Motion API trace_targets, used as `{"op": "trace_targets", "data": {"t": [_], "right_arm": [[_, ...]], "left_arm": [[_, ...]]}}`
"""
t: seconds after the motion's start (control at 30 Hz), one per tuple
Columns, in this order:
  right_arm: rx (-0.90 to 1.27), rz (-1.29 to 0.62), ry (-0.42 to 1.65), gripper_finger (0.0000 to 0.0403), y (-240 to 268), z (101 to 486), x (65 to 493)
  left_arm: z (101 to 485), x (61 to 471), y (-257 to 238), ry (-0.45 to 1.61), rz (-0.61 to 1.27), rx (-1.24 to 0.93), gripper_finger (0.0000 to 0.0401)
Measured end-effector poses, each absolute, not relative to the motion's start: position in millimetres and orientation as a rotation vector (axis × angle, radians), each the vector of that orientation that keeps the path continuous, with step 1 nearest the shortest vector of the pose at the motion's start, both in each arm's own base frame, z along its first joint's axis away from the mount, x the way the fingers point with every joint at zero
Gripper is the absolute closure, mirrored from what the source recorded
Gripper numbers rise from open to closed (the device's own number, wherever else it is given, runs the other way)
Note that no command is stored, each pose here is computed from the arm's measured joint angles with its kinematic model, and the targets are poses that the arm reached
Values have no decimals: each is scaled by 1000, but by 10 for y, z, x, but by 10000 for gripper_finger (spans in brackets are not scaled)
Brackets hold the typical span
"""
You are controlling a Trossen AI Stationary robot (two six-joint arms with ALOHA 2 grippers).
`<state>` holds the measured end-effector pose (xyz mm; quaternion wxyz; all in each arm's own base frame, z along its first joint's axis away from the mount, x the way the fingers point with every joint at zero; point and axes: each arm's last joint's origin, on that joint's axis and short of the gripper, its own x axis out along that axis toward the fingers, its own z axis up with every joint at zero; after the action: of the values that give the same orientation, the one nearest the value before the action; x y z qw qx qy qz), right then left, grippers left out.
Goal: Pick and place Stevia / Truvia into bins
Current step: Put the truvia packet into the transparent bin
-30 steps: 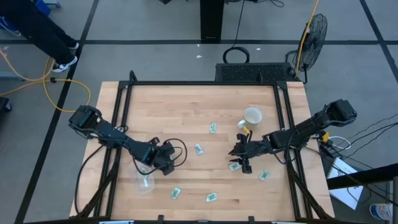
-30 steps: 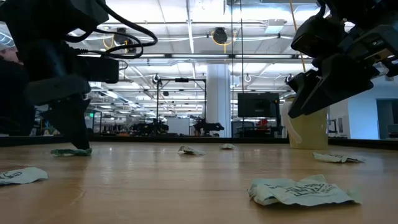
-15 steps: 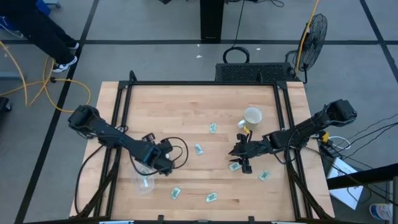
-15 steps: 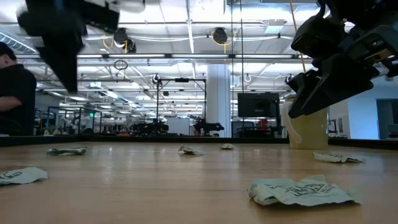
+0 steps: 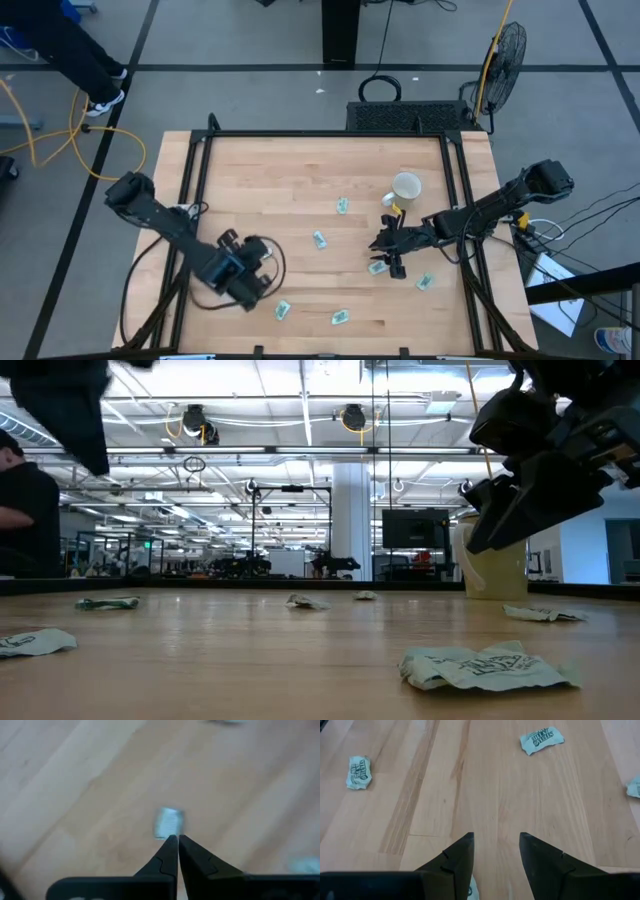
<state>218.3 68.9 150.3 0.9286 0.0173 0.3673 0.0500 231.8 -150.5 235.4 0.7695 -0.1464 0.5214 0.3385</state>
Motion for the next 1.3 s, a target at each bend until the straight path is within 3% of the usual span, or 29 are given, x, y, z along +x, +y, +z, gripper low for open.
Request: {"op": "trace_targets", "data": {"t": [0.1, 0.3, 0.63, 1.03, 1.3], "right_arm": [[26, 107, 751, 250, 689, 1504, 2184], [8, 109, 749, 250, 677, 1504, 2188], [1, 97, 748, 250, 636, 1503, 2199], [2, 97, 749, 250, 636, 1502, 2199], [2, 97, 749, 250, 636, 1502, 2199]], "left_arm": [[2170, 2361, -1329, 1206, 781, -383, 377], [1830, 2514, -1105, 1294, 594, -473, 375], [1729, 2514, -920, 1357, 607, -495, 371], [1638, 2448, -903, 1381, 645, -532, 269], [1497, 2313, -931, 1413, 698, -563, 283]]}}
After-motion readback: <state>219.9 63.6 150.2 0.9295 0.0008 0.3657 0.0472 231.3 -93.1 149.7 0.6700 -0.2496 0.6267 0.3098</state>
